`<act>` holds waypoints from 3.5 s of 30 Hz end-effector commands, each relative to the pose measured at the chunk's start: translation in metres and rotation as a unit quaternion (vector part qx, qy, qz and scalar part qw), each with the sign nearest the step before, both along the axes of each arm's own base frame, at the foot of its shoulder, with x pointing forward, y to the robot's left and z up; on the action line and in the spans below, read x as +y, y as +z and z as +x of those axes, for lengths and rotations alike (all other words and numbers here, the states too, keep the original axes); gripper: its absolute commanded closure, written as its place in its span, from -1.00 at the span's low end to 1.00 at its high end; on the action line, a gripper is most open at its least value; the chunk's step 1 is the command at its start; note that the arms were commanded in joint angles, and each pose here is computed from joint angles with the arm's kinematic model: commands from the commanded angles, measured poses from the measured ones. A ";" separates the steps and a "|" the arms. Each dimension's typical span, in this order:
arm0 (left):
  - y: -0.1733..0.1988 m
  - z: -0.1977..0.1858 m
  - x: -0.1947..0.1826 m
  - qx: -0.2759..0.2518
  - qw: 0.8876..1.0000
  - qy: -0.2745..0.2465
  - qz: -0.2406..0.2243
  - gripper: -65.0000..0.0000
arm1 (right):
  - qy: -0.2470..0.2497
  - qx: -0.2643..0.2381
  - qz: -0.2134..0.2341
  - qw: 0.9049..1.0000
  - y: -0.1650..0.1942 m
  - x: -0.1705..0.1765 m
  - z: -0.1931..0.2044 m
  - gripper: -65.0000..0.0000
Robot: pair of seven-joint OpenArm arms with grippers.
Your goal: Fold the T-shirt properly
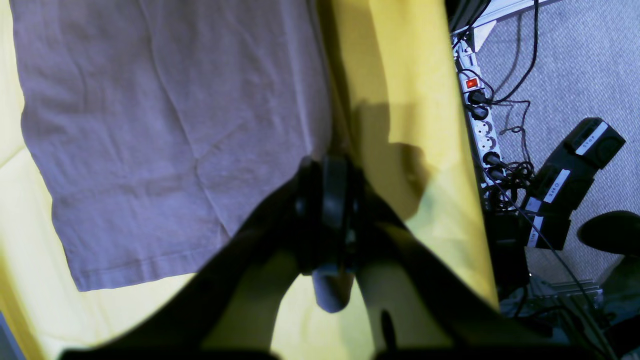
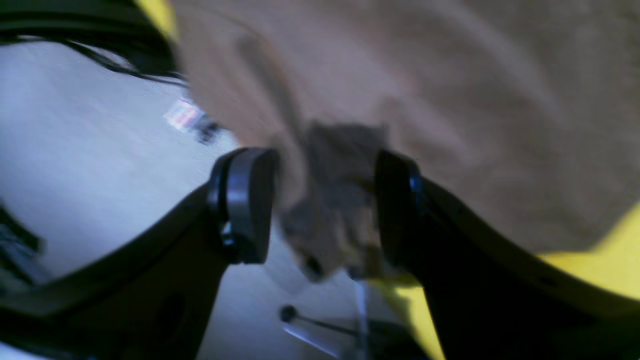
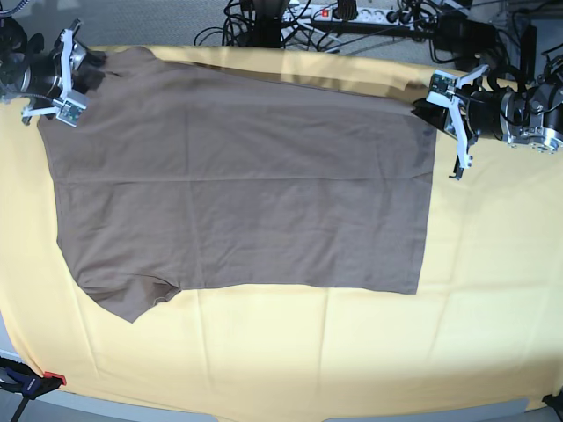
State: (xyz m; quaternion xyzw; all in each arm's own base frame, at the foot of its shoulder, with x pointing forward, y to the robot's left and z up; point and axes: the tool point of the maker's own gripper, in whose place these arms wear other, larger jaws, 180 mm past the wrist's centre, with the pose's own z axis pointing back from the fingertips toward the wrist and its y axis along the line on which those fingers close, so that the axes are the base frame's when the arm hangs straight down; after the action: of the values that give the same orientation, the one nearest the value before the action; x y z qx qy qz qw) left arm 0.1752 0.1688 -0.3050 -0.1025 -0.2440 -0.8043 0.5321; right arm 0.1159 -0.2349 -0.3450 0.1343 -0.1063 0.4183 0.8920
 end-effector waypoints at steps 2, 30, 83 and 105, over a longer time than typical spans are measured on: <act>0.007 0.004 0.004 -0.007 1.000 0.000 0.003 1.00 | 0.006 0.004 0.001 1.000 0.002 0.000 -0.006 -0.06; 0.006 0.004 -0.002 -0.007 1.000 -0.001 -0.005 1.00 | 0.057 -0.082 -0.068 0.993 0.008 0.014 -0.001 1.00; 0.023 0.093 -0.021 -0.246 0.964 0.097 -0.025 1.00 | -0.041 -0.247 -0.050 0.967 0.015 -0.035 0.110 1.00; 0.051 0.126 -0.014 -0.325 0.939 0.108 -0.028 -0.23 | -0.056 -0.310 -0.031 0.948 0.040 -0.029 0.150 0.43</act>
State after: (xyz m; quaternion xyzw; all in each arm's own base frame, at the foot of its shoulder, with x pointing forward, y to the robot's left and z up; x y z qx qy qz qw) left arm 0.2944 0.1513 -0.2668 0.1610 -0.4249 -0.7282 0.5131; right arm 0.2586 -0.2615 -0.3174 -0.0271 -0.3576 0.3868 0.8496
